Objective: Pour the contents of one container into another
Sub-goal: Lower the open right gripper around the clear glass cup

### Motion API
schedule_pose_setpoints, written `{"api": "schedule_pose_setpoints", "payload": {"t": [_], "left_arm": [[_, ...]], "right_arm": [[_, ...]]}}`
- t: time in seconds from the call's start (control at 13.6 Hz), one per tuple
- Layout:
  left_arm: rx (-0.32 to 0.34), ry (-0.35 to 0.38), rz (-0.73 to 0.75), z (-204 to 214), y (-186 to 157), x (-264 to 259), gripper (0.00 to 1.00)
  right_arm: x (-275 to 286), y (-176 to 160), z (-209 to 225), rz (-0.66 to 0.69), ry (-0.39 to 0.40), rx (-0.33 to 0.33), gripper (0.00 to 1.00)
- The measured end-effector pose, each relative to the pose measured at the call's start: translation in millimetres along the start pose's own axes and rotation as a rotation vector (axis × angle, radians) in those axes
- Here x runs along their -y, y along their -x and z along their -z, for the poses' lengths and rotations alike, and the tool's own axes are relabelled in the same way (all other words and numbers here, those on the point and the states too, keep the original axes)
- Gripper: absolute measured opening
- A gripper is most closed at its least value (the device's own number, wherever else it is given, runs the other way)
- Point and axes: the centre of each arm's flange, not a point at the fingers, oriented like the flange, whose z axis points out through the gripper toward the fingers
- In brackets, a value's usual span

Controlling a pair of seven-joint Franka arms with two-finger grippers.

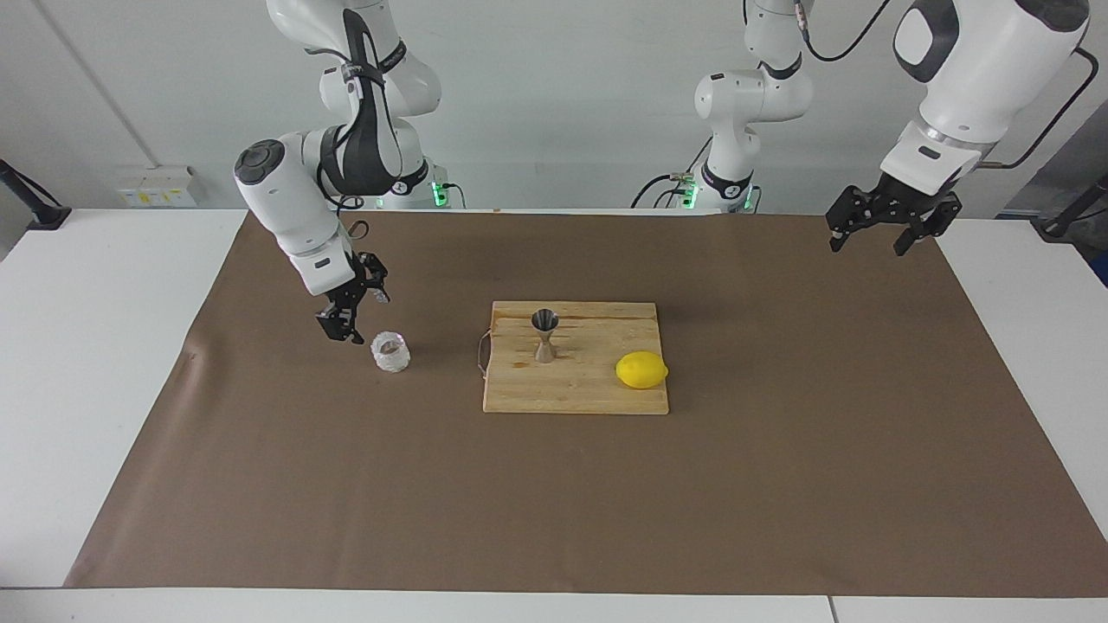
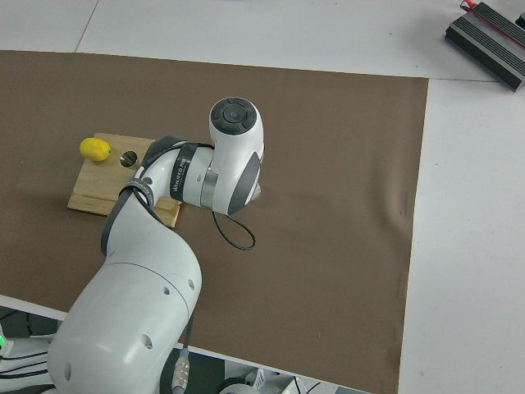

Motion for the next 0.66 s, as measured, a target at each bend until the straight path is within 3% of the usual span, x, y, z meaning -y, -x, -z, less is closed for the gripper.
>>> {"api": "schedule_pose_setpoints", "payload": {"t": [0.22,0.66], "left_arm": [[-0.005,-0.001,-0.008,9.8,3.8,-4.2,1.0],[0.022,0.001,-0.001,2.6,5.5,-7.4,1.0]], "right_arm": [[-3.2,25.6,-23.6,0.033,-0.019,-0.067,1.0],[5.3,43.0,-57.8,0.125,-0.001,-0.161,1.0]]}}
